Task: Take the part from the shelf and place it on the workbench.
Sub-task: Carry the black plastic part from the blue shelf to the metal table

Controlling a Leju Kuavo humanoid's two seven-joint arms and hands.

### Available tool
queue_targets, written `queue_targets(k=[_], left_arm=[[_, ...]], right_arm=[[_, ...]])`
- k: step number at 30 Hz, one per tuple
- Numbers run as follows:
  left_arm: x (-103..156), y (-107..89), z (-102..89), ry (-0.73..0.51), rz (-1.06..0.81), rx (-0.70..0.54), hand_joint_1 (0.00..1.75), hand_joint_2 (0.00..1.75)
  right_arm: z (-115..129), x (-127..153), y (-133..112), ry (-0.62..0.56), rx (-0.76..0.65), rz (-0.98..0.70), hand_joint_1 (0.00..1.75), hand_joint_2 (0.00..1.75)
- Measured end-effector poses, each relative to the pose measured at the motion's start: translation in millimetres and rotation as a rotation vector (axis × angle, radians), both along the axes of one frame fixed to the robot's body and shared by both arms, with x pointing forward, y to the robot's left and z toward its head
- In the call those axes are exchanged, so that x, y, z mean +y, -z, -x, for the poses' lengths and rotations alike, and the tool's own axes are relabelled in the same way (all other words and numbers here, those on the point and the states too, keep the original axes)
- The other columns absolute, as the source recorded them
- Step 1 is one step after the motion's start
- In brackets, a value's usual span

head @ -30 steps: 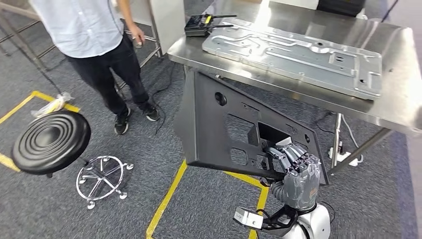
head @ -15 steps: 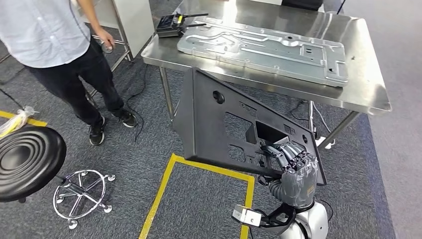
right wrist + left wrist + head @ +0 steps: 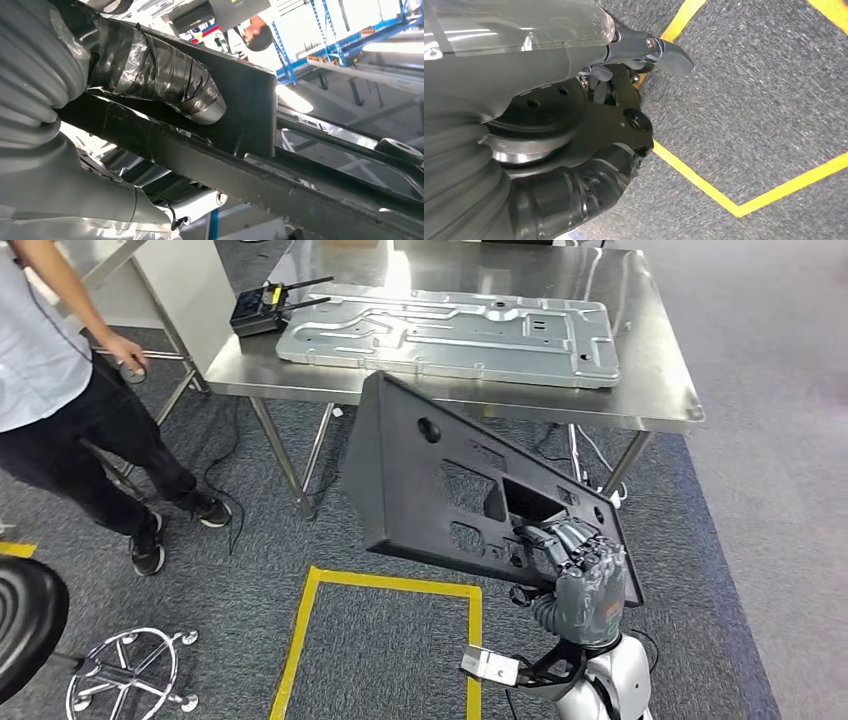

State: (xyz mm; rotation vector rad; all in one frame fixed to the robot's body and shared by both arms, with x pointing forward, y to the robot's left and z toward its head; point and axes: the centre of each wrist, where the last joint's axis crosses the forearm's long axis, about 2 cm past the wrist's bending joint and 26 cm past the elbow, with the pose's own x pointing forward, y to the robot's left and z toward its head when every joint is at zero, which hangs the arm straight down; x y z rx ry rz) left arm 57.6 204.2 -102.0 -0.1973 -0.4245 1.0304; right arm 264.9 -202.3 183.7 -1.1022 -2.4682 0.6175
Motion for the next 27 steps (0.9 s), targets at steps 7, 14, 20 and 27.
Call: queue_targets(k=[7,14,20,27], left_arm=[[-0.6,-0.7,-3.6,-0.009,0.007,-0.016,0.0,1.75],[-0.6,-0.9,-5.0,-0.011,0.01,-0.026,0.0,1.75],[-0.7,-1.0,-5.2,-0.011,0.013,-0.03,0.0,1.75],[-0.8,-1.1,-5.7,-0.011,0.018,-0.037,0.0,1.75]], right_arm=[[-1.1,6.2,1.1,-0.041,-0.035,0.11,1.75,1.75],[-4.1,6.9,2.7,-0.064,-0.037,0.139,1.75,1.75],[-5.4,7.5,3.7,-0.067,-0.042,0.171,1.75,1.75],[-7.1,7.4,6.5,-0.077,-0.038,0.196,1.75,1.75]])
